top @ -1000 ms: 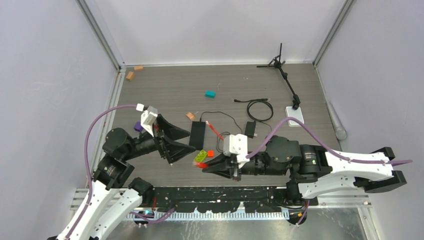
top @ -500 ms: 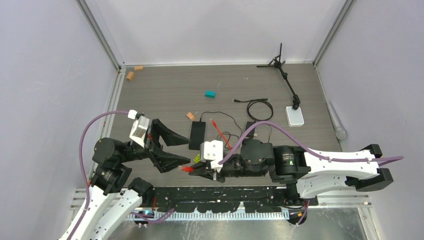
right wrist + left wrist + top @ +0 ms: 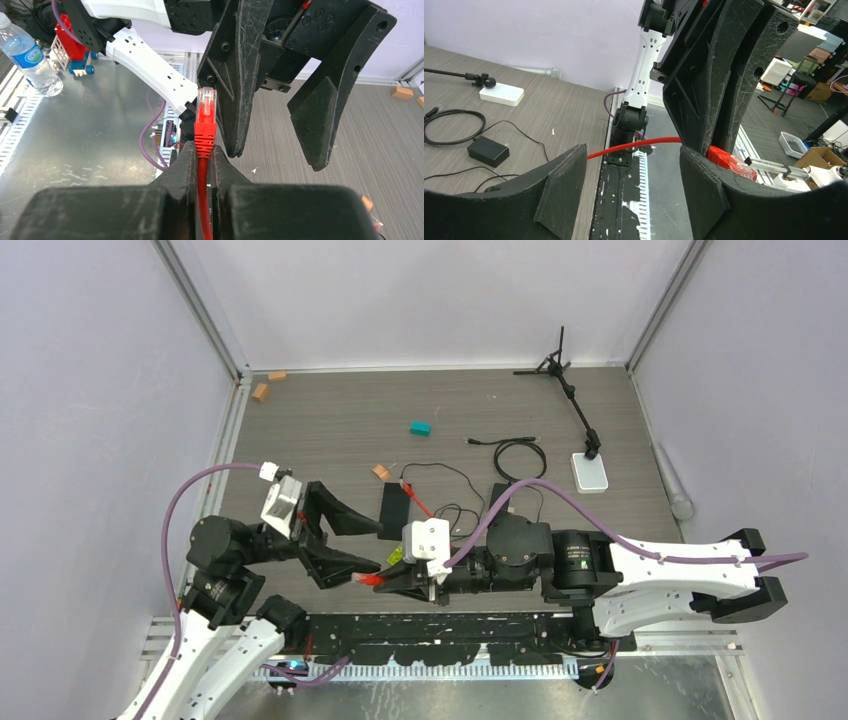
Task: Insert the plug into the switch port
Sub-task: Insert the connector into the switch port.
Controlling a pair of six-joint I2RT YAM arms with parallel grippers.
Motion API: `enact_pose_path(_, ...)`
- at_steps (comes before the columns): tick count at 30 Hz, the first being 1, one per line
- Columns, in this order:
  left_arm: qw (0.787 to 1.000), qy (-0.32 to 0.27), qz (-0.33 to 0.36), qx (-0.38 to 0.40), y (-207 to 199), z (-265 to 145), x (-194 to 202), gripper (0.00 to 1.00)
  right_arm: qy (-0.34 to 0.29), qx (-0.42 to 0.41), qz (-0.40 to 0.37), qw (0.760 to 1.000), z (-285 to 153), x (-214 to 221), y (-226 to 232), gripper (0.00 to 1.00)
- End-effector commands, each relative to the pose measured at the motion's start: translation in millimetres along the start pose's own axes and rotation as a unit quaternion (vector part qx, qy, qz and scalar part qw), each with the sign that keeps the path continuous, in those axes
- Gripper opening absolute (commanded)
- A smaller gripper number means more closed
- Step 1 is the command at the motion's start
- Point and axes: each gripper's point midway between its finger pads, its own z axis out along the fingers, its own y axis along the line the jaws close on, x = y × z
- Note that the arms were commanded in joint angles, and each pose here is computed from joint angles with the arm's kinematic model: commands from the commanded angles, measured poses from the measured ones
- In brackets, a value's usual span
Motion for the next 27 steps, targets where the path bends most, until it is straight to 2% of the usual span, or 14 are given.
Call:
enact_pose_path(1,1.000,0.002,0.007,0.021,-5,1,-1,0.69,-0.047,0.000,0.000,0.999,-3,-31,0,0.00)
enact_pose_path(5,1.000,0.000,0.011,0.004,2,1,2,0.69,-0.048,-0.001,0.004,0.999,-4,-31,0,0.00)
enact_pose_path(8,0.999,-0.002,0.007,-0.045,22,0,7,0.70,-0.041,0.020,0.007,0.999,-5,-27,-7,0.00)
enact_pose_path(11,0.987,-0.005,-0.028,-0.160,63,-8,16,0.75,-0.009,0.071,-0.003,0.997,-10,-11,-25,0.00)
enact_pose_path(14,0.958,0.013,-0.073,-0.279,112,-22,38,0.75,0.046,0.170,-0.032,0.984,-20,18,-62,0.00)
enact_pose_path(17,0.922,0.031,-0.113,-0.370,153,-37,63,0.75,0.139,0.244,-0.040,0.959,-34,58,-114,0.00)
enact_pose_path(20,0.898,0.036,-0.119,-0.422,176,-49,78,0.76,0.207,0.302,-0.036,0.930,-49,91,-167,0.01)
enact_pose_path(22,0.880,0.036,-0.120,-0.459,191,-59,87,0.77,0.256,0.357,-0.067,0.896,-64,104,-199,0.00)
enact_pose_path(24,0.864,0.045,-0.122,-0.486,203,-66,96,0.78,0.314,0.411,-0.092,0.851,-80,122,-232,0.00)
enact_pose_path(27,0.853,0.064,-0.124,-0.503,220,-70,114,0.78,0.369,0.430,-0.077,0.820,-93,165,-262,0.00)
